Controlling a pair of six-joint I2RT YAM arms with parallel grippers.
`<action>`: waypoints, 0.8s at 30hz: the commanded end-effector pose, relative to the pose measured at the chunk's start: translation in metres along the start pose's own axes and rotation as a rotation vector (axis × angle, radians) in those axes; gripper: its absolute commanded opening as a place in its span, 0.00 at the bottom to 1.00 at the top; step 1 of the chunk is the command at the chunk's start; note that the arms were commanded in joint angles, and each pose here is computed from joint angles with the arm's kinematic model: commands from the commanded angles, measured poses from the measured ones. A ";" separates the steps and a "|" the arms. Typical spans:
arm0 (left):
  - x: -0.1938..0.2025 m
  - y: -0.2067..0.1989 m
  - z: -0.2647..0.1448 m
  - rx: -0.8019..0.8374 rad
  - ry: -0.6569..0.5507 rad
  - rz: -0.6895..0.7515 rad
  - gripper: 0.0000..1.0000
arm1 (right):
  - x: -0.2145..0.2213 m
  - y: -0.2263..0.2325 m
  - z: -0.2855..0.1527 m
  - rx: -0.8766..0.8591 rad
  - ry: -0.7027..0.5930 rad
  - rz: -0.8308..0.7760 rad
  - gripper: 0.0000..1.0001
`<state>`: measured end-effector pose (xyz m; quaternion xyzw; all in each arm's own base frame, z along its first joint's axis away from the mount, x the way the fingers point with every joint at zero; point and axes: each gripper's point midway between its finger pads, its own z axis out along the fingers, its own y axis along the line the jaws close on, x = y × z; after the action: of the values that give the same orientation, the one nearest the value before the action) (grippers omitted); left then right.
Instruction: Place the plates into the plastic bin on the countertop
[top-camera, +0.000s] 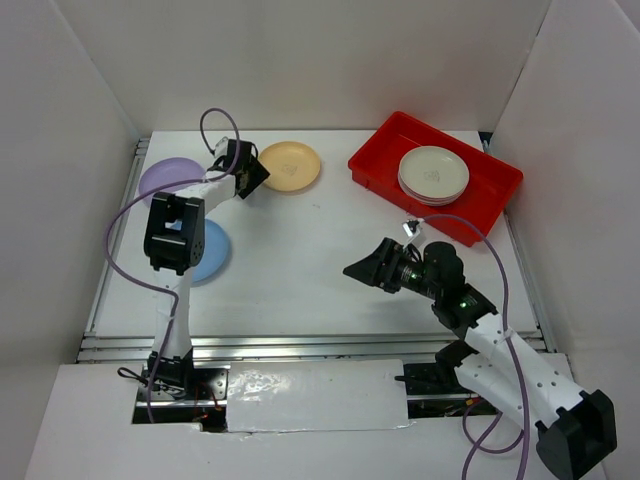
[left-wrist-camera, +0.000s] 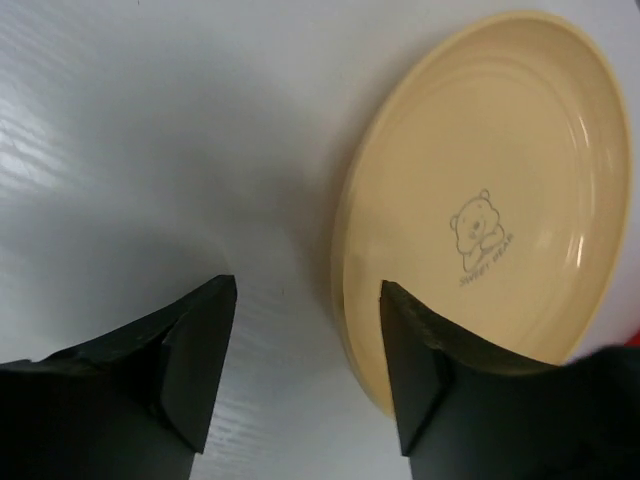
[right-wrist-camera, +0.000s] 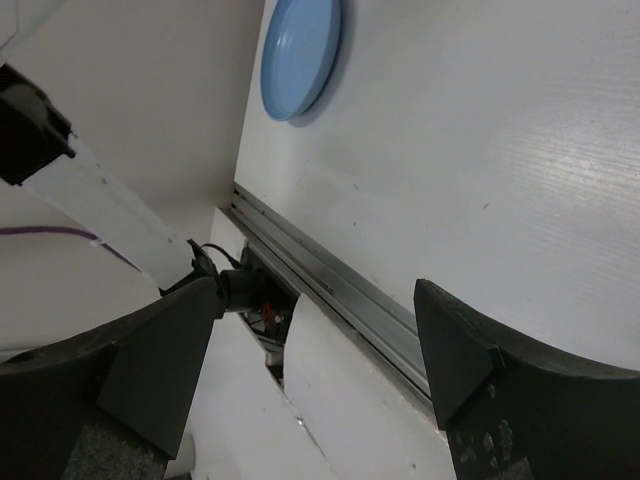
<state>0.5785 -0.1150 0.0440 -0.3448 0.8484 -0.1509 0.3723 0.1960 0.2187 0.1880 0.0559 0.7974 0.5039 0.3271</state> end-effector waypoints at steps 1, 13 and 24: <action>0.007 0.031 0.010 -0.201 0.012 0.047 0.69 | 0.000 0.008 -0.003 -0.032 -0.019 -0.020 0.87; 0.001 0.020 0.019 -0.208 0.000 0.100 0.00 | 0.005 0.001 -0.005 0.008 -0.027 -0.036 0.87; 0.028 0.010 -0.142 -0.077 0.012 0.256 0.00 | -0.031 -0.016 0.028 0.206 -0.034 -0.107 0.87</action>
<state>0.4786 -0.0981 0.0706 -0.3036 0.8935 -0.0333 0.3293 0.2135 0.2174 0.1584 0.0693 0.8412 0.4285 0.3224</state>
